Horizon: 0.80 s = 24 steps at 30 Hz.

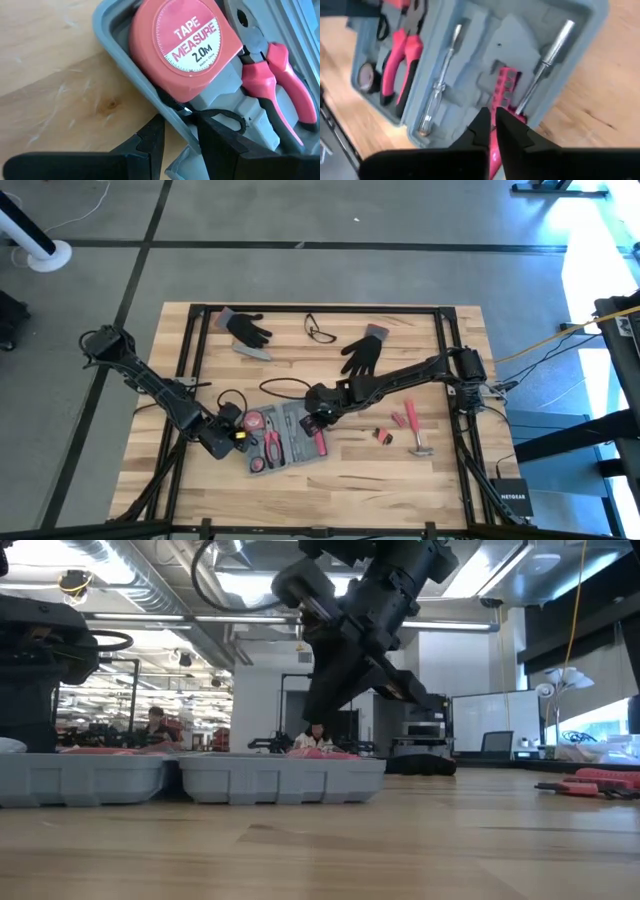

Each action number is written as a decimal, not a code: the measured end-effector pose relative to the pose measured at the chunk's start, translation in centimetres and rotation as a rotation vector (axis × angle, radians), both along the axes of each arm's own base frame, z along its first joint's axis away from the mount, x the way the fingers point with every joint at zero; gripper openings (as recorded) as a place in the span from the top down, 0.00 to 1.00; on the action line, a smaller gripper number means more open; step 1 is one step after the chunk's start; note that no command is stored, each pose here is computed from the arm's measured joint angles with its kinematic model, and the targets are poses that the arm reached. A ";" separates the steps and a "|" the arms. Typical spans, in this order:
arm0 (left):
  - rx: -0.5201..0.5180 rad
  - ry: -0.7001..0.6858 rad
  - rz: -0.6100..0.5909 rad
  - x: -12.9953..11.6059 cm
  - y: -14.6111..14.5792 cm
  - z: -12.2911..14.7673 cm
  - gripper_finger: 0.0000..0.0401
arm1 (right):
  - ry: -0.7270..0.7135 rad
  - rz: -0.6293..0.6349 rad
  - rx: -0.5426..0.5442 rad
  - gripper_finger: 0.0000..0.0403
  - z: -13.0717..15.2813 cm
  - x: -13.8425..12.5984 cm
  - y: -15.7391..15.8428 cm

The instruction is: Prefit tool cases

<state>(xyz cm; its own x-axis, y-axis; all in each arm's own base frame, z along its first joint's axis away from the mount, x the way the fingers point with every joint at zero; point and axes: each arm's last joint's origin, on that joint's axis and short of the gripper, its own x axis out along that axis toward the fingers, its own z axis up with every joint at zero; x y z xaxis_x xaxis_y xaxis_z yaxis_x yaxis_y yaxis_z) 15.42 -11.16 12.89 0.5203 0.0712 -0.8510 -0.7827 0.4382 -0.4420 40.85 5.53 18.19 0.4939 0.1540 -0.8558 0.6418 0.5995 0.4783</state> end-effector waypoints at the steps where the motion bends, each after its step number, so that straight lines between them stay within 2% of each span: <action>1: 0.005 -0.002 0.009 0.0 0.0 0.0 0.74 | -0.003 0.025 0.001 0.91 0.1 0.0 0.0; 4: 0.010 -0.002 0.039 -0.1 0.2 0.0 0.74 | 0.012 0.043 -0.012 0.89 -0.1 0.0 0.0; 6: 0.008 -0.003 0.047 -0.1 0.2 0.0 0.74 | 0.067 -0.006 -0.071 0.93 -0.5 -0.5 -0.2; 9: 0.008 -0.003 0.049 0.0 0.2 0.0 0.74 | 0.053 -0.053 -0.139 0.98 -0.5 -0.4 -0.5; 14: 0.005 -0.005 0.053 0.0 0.3 0.0 0.74 | 0.033 -0.042 -0.142 1.00 -0.5 -0.1 -0.9; 20: 0.006 -0.005 0.060 0.1 0.4 0.0 0.74 | 0.031 0.014 -0.079 1.00 -2.0 0.5 -0.2; 24: 0.000 -0.007 0.074 0.2 0.5 0.0 0.74 | 0.043 0.011 -0.078 1.00 -2.4 0.6 -0.2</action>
<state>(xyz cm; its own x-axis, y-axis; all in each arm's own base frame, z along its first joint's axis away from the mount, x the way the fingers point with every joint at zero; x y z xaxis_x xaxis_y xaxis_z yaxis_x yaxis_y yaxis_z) 15.60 -10.69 12.84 0.5200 0.1096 -0.8471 -0.8098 0.3789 -0.4480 41.42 5.34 15.83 0.4548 0.0914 -0.8859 0.6541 0.6408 0.4019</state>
